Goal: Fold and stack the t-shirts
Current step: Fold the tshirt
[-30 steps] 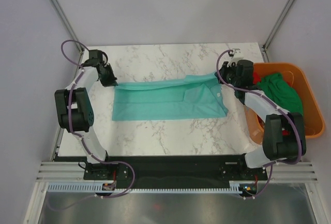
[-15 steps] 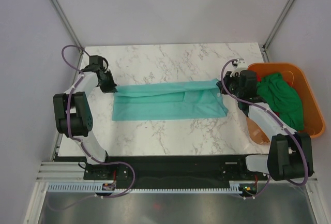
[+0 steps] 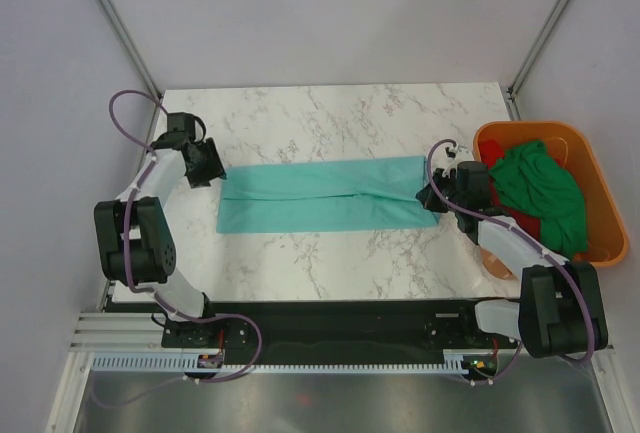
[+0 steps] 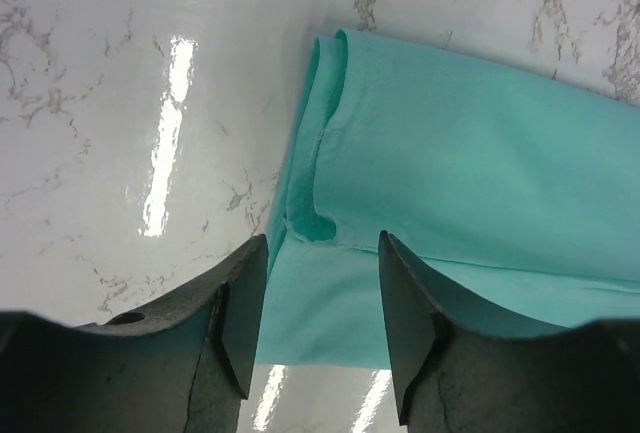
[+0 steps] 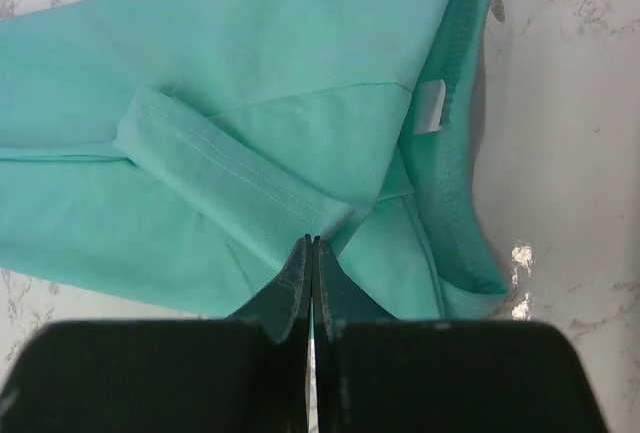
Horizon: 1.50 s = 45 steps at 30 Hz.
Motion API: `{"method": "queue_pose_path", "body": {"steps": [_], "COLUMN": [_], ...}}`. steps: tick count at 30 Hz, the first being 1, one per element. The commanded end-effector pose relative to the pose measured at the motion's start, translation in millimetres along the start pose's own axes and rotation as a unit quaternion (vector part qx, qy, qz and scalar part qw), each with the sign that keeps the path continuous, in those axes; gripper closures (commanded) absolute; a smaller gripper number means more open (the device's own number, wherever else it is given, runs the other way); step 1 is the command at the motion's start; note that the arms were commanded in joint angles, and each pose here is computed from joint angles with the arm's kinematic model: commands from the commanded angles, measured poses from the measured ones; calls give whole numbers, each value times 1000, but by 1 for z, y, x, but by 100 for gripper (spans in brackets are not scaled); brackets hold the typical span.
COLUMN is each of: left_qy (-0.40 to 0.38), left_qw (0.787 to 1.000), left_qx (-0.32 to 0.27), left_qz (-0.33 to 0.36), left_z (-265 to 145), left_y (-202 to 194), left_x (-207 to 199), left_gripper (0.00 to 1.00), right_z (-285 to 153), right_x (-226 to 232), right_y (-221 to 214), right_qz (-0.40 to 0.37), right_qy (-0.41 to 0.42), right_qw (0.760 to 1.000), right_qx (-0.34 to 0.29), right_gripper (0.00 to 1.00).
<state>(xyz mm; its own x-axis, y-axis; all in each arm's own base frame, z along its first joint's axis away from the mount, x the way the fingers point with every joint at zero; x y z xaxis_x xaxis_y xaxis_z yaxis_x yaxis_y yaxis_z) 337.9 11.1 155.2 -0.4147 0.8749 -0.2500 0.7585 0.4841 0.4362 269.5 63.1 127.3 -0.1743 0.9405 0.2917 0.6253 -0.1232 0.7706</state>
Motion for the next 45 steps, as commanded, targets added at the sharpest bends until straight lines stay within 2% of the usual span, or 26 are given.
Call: {"method": "queue_pose_path", "body": {"steps": [1,9,11,15,17,18,19,28,29,31,36,38,45], "left_qy": [-20,-54,-63,-77,-87,-90,-91,-109,-141,-156,-175,-173,-191], "left_qw": [1000,997,996,995,995,995,995,994,990,987,980,980,975], "left_qx": [9,49,59,55,53,48,44,-23,-27,-48,-96,-96,-109], "left_qz": [-12,-19,-16,-10,-5,-1,0,11,11,10,5,5,19], "left_z": [3,24,29,29,27,26,24,5,2,-8,-28,-20,11], "left_y": [-6,-9,-8,-2,3,6,7,45,50,64,98,104,141], "left_x": [-4,-11,-14,-19,-23,-24,-24,-40,-49,-57,-75,-77,-93], "left_gripper": [44,47,53,71,89,96,98,98,98,98,98,98,98], "right_z": [-4,-3,-2,0,1,2,2,1,3,7,20,29,73], "right_x": [4,1,1,1,0,1,1,0,0,3,16,20,19], "right_y": [7,2,1,0,1,2,2,13,20,41,122,150,205], "right_qz": [0,4,4,5,6,7,7,13,13,7,-9,-21,-75], "right_qy": [4,-5,-5,-4,-4,-5,-5,-20,-20,-19,4,14,35], "right_qw": [1000,1000,1000,1000,1000,1000,1000,999,999,998,990,983,963], "right_qx": [-18,-5,-2,2,3,3,3,-33,-44,-65,-143,-182,-256], "right_gripper": [100,100,100,100,100,100,100,100,100,100,100,100,100]}}
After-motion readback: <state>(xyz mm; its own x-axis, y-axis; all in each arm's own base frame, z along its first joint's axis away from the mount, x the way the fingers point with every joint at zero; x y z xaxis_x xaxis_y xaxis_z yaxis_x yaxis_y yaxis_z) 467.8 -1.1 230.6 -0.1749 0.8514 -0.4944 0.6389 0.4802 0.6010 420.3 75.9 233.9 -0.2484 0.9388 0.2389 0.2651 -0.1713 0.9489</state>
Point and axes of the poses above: each gripper's point midway between its finger pads, its own z axis out along the fingers, its own x axis along the line the jaws close on, y = z × x, the point moved 8 cm from there along -z, back along the fingers, and after that the axes turned 8 degrees about -z, right-handed, at the moved point
